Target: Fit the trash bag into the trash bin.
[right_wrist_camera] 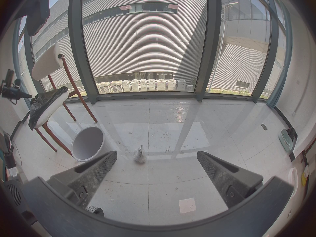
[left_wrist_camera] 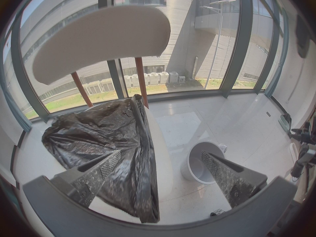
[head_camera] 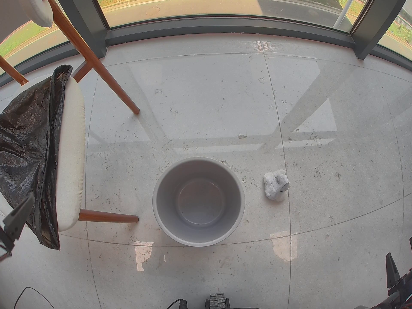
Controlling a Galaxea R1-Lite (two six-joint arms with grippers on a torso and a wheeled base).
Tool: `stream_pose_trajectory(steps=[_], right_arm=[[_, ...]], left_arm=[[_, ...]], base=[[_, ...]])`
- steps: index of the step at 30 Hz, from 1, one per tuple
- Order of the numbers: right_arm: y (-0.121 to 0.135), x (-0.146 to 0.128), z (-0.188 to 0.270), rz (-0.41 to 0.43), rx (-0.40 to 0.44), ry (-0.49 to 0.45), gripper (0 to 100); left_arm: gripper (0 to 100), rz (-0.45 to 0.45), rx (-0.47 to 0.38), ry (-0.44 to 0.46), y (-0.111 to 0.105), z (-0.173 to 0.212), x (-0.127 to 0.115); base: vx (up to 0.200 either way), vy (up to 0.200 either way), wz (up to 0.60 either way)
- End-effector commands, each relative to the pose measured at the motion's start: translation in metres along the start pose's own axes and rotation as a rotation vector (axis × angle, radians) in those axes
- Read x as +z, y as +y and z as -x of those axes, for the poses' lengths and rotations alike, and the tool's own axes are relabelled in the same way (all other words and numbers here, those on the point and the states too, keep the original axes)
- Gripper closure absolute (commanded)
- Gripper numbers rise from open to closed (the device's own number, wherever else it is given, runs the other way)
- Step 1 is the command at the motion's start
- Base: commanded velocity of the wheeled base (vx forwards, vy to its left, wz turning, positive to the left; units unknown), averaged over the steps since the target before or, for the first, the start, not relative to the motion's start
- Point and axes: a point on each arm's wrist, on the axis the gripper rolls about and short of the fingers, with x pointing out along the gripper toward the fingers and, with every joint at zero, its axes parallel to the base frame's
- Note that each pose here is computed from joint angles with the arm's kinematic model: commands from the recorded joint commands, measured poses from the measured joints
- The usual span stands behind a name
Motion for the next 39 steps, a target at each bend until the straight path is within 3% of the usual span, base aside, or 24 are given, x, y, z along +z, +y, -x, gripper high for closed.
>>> stream_pose_trajectory(steps=[1,16,39], right_arm=[[0.0,-0.005,0.0,-0.002,0.001,0.001,0],[0.0,-0.005,0.0,-0.002,0.002,0.001,0],[0.0,-0.005,0.0,-0.002,0.002,0.001,0]], left_arm=[[0,0.045,-0.057,0.177,0.014,-0.083,0.028],[0,0.056,-0.049,0.263,0.024,-0.138,0.032],[0,0.047,0.0,0.284,0.028,-0.161,0.026]], base=[[0.0,0.0,0.0],[0.0,0.0,0.0],[0.0,0.0,0.0]])
